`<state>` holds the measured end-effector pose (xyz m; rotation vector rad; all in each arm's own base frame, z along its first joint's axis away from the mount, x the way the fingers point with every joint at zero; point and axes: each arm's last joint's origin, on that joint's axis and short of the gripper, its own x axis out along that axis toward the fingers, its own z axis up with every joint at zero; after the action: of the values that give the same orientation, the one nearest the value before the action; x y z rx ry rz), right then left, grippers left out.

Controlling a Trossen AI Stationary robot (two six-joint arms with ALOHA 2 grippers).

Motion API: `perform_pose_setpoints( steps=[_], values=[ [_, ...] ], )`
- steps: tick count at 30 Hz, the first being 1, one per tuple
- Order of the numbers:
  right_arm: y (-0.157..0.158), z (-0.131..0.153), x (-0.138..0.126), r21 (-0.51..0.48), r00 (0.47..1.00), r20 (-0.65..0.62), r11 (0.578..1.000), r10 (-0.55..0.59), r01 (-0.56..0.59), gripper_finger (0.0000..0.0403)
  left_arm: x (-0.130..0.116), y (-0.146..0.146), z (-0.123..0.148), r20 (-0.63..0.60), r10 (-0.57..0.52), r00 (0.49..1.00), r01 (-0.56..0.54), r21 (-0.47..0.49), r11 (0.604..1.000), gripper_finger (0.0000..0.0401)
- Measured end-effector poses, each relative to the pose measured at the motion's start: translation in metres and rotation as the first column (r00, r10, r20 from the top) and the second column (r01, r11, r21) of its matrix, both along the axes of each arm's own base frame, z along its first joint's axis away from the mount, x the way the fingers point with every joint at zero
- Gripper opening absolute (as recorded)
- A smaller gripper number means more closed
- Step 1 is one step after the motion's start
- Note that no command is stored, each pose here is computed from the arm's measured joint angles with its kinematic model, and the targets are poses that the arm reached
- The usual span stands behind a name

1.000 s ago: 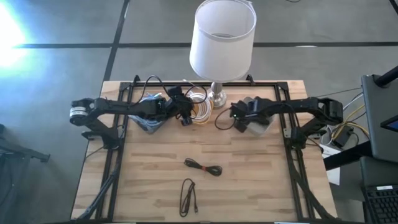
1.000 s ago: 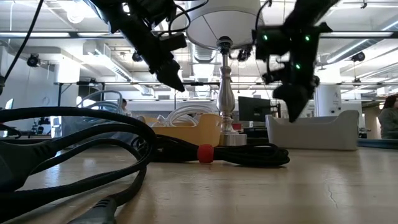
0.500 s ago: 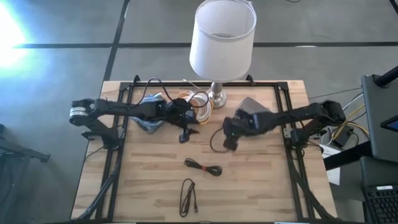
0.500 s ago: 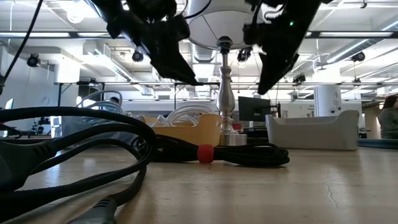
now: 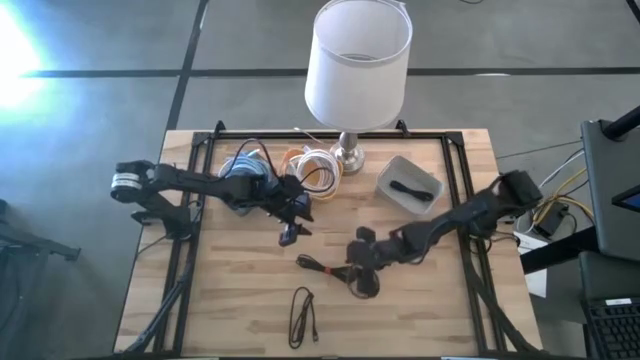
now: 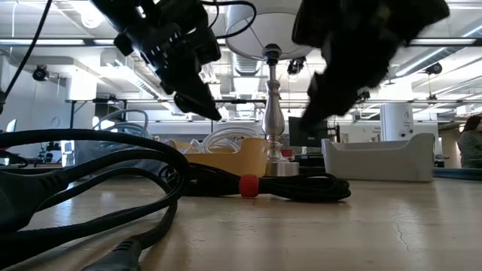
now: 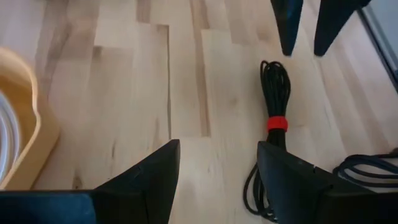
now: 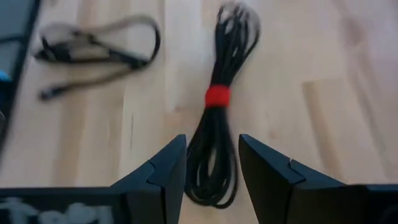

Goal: Sort HDMI cables
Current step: Put the top black HDMI cable into the gray bin

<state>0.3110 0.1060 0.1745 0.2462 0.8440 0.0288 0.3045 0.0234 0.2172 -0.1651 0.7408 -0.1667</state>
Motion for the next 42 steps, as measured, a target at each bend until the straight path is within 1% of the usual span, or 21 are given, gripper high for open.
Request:
perform_pose_setpoints(
  steps=[4,9,15,21,23,26,29,31,35,38,42],
  values=[
    [0.008,-0.025,0.007,-0.060,0.998,-0.062,0.998,-0.020,0.017,0.0141,-0.002,-0.001,-0.006,-0.003,0.009,1.000,-0.009,-0.003,1.000,0.0218],
    [0.010,-0.055,0.016,-0.099,0.989,-0.143,0.995,-0.031,0.017,0.0139,-0.003,-0.001,-0.009,-0.001,0.009,1.000,-0.009,-0.004,1.000,0.0218],
    [0.014,-0.066,0.026,-0.107,0.985,-0.165,0.994,-0.045,0.028,0.0139,-0.004,-0.001,-0.010,0.002,0.010,1.000,-0.010,-0.003,1.000,0.0218],
    [0.016,-0.057,0.028,-0.149,0.980,-0.197,0.988,0.015,-0.045,0.0138,-0.003,-0.001,-0.010,0.006,0.014,1.000,-0.014,0.001,1.000,0.0218],
    [0.016,-0.052,0.029,-0.158,0.975,-0.220,0.986,0.020,-0.056,0.0131,-0.003,0.000,-0.010,0.006,0.015,1.000,-0.015,0.002,1.000,0.0218],
    [0.015,-0.045,0.025,-0.179,0.951,-0.308,0.980,0.025,-0.084,0.0103,-0.003,0.000,-0.010,0.007,0.017,1.000,-0.017,0.004,1.000,0.0218],
    [0.014,-0.037,0.022,-0.196,0.926,-0.377,0.976,0.016,-0.097,0.0056,-0.003,0.000,-0.009,0.014,0.018,1.000,-0.018,0.006,1.000,0.0218],
    [0.015,-0.032,0.024,-0.200,0.923,-0.386,0.975,0.013,-0.097,0.0025,-0.003,0.000,-0.009,0.016,0.018,1.000,-0.018,0.006,1.000,0.0218],
    [0.014,-0.024,0.024,-0.219,0.906,-0.424,0.971,-0.001,-0.101,0.0019,-0.002,0.000,-0.009,0.021,0.018,1.000,-0.018,0.007,1.000,0.0218],
    [0.013,-0.011,0.024,-0.265,0.894,-0.447,0.960,-0.041,-0.088,0.0017,-0.002,0.000,-0.009,0.021,0.018,1.000,-0.019,0.007,1.000,0.0218],
    [0.009,0.011,0.018,-0.334,0.860,-0.485,0.943,-0.160,-0.012,0.0015,-0.002,0.000,-0.009,0.021,0.018,1.000,-0.019,0.007,1.000,0.0218]
  ],
)
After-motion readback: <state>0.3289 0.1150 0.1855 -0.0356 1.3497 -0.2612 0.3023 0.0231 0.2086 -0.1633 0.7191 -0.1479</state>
